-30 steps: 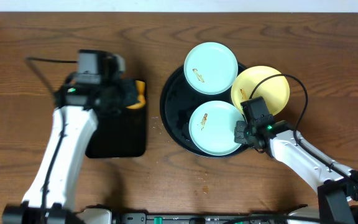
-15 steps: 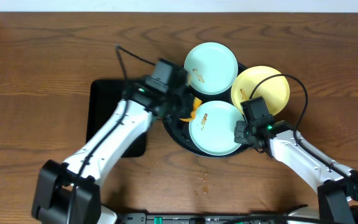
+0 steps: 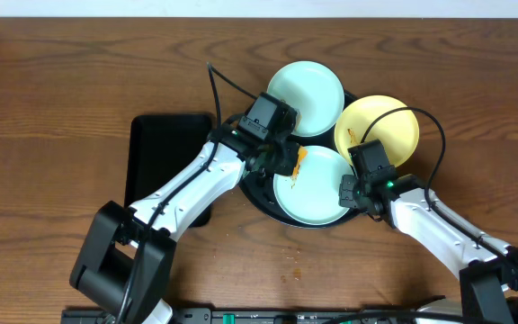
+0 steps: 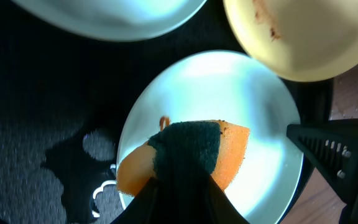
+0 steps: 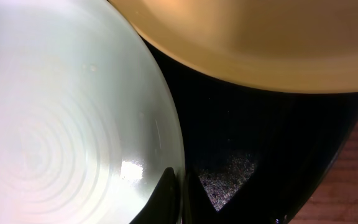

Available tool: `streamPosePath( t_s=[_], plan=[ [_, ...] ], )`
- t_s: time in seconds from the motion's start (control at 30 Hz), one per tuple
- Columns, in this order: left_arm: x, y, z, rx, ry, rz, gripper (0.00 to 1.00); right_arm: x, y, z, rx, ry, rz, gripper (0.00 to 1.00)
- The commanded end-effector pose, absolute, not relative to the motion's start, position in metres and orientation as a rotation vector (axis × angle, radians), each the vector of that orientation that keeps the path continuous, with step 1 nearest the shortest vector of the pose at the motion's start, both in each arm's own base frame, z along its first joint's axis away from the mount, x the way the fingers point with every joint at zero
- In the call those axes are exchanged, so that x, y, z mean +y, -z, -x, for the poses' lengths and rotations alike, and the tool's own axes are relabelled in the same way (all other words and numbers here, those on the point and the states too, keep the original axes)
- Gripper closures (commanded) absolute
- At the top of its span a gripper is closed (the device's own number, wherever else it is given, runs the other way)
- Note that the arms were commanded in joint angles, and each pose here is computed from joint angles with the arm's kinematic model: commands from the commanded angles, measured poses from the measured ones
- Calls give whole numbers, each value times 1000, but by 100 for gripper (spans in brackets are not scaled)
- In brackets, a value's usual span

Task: Clean dirty plates on tray and stack at the side
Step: 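Move the sponge with the left gripper onto the lower green plate, then scrub the lower green plate surface with the sponge in left gripper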

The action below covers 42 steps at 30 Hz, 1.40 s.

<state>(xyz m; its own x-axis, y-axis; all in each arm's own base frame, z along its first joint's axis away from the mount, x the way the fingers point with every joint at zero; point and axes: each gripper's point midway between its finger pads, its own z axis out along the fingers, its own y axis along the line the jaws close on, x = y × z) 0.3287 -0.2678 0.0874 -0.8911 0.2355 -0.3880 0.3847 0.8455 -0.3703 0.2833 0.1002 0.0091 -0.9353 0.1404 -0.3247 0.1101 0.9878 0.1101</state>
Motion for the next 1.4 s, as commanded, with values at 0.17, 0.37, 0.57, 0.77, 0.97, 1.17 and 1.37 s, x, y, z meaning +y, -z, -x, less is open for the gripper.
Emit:
streamPosePath(
  t_s=[0.17,0.37,0.57,0.77,0.97,1.17,1.37],
  plan=[
    [-270,-89,-331,2661,633,-517,93,99,-6,-280,2809,-107,-173,99],
    [-273,-80,-323,2655,621,-631,93,99,-6,-280,2808,-107,-173,99],
    [-274,-57,-323,2694,604,-648,92,99,-6,-279,2809,-106,-173,99],
    [-276,-43,-326,2709,599,-649,93,99,-6,-280,2809,-107,-173,99],
    [-272,-30,-328,2716,547,-689,93,99,-6,-280,2809,-107,-173,99],
    [-272,-14,-324,2755,536,-700,92,99,-6,-279,2809,-106,-173,99],
    [-275,-4,-317,2782,546,-717,92,99,-6,-279,2809,-106,-173,99]
  ],
)
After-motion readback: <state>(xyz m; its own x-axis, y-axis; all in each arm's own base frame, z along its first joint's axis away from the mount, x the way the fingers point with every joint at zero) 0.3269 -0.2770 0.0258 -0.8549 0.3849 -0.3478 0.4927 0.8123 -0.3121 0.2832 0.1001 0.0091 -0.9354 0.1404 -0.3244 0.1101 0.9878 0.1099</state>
